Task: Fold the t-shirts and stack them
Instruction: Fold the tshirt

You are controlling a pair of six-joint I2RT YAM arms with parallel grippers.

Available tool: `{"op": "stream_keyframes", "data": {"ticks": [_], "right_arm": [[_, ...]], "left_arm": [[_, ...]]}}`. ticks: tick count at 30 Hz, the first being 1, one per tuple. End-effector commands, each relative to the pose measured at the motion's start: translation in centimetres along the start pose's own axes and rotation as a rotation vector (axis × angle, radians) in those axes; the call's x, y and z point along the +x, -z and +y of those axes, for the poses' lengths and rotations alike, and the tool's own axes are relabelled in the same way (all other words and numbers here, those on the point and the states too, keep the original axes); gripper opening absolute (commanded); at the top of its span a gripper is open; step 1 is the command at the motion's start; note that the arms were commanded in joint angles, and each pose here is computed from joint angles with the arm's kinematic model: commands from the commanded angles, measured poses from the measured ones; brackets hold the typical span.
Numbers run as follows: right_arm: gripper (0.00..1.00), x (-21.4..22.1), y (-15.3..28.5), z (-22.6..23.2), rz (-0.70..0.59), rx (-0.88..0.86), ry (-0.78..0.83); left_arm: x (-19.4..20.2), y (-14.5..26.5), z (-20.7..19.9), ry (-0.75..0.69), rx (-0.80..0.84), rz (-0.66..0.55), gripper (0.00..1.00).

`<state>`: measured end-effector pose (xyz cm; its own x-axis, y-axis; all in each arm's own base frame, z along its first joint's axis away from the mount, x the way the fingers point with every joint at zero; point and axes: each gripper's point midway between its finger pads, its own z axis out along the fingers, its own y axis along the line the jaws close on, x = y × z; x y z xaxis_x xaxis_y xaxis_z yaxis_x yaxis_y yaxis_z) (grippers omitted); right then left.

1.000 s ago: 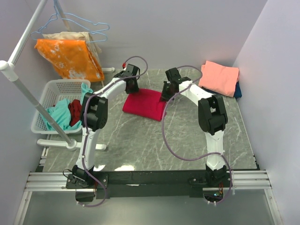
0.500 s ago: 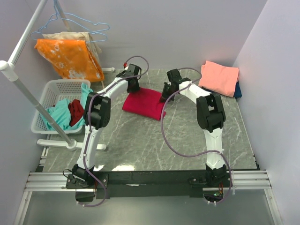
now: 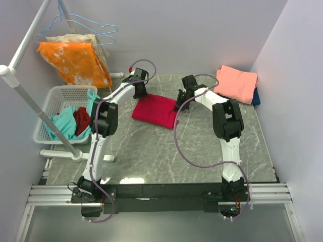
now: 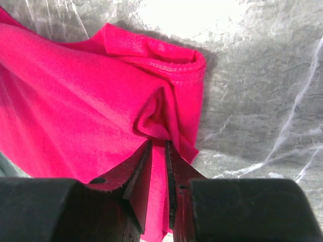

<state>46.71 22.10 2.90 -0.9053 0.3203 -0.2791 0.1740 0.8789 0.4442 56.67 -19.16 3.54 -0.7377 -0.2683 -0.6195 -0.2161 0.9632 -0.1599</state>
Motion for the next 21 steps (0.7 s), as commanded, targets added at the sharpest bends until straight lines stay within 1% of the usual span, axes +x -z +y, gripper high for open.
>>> {"op": "stream_keyframes", "data": {"ticks": [1,7,11,13,14,15,17,18,20,21], "right_arm": [[0.23,0.9,-0.5,-2.9,0.039,0.09,-0.024],[0.22,1.3,0.0,-3.2,0.047,0.1,-0.011],[0.22,1.0,0.8,-2.6,0.031,0.073,-0.007],[0.22,0.6,1.5,-2.0,0.013,0.06,0.002],[0.22,0.3,1.8,-1.7,0.005,0.056,0.006],[0.22,0.1,2.1,-1.5,0.0,0.052,0.012],[0.22,-0.4,3.0,-1.0,-0.018,0.045,0.019],[0.23,-0.6,3.4,-0.9,-0.026,0.045,0.023],[0.23,-0.7,4.5,-0.4,-0.044,0.032,0.026],[0.23,-0.8,4.9,-0.4,-0.055,0.029,0.028]], "left_arm": [[-1.7,-0.9,1.4,0.012,-0.049,-0.042,0.41],[-1.8,-1.9,2.3,0.02,-0.066,-0.034,0.42],[-3.1,-0.9,2.9,0.04,-0.066,-0.057,0.43],[-4.8,0.8,3.0,0.053,-0.047,-0.09,0.46],[-5.0,1.2,3.1,0.055,-0.044,-0.097,0.46],[-6.4,2.8,3.0,0.064,-0.027,-0.126,0.47],[-7.0,3.9,3.2,0.059,-0.015,-0.142,0.5],[-8.0,5.3,3.0,0.064,0.002,-0.164,0.5],[-7.8,6.3,3.0,0.05,0.018,-0.155,0.53],[-8.4,7.8,2.9,0.056,0.031,-0.17,0.55]]}}
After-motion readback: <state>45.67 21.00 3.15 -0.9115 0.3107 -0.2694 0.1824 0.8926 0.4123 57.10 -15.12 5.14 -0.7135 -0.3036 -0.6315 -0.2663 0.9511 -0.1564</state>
